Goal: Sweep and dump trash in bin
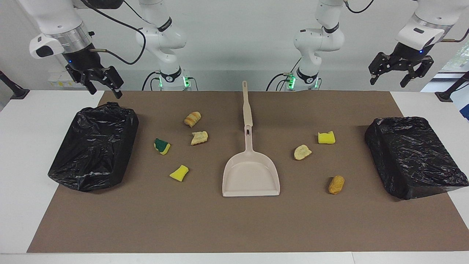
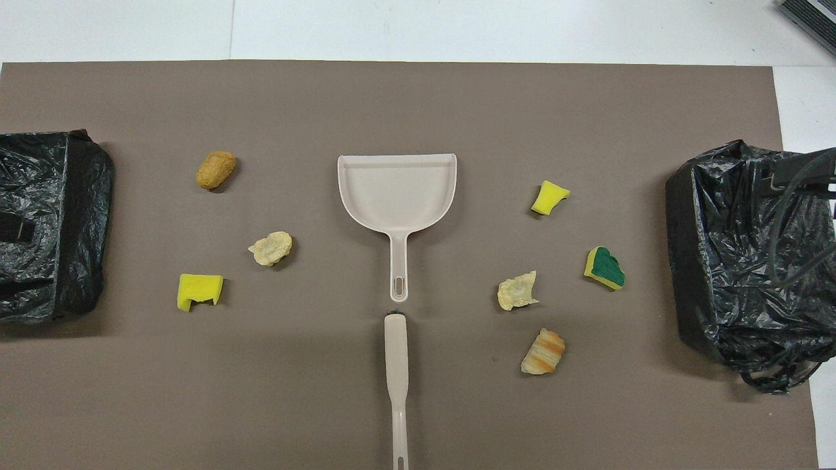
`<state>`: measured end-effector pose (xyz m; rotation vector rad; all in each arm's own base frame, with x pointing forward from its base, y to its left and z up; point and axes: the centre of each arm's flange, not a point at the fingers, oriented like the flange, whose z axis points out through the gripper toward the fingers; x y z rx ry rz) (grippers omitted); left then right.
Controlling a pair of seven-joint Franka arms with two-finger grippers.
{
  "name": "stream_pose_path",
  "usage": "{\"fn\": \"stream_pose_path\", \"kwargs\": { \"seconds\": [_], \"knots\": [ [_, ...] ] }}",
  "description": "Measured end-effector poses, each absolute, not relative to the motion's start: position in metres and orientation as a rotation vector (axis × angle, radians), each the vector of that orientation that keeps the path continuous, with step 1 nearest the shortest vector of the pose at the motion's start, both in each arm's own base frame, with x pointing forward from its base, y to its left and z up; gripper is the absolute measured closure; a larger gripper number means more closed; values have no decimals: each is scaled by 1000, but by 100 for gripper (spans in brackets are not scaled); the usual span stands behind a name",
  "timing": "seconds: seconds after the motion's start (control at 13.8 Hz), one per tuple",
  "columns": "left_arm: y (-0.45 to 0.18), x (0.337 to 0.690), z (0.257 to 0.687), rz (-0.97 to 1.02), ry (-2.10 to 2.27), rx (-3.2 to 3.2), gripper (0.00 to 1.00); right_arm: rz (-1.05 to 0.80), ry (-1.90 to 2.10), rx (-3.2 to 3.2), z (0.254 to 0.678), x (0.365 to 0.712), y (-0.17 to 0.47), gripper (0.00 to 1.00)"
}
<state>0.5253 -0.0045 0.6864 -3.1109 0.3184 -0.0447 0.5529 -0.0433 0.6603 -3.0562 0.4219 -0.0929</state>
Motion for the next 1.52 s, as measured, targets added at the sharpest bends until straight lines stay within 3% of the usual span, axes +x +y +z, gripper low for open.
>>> {"fn": "stream_pose_path", "kwargs": {
  "seconds": [0.87, 1.52],
  "knots": [
    [-4, 525, 686, -45, 318, -3111, 0, -68, 215, -3120, 652, 552, -37, 0],
    [-4, 525, 686, -45, 318, -3111, 0, -44, 34, -3126, 611, 561, 27, 0]
  ]
}}
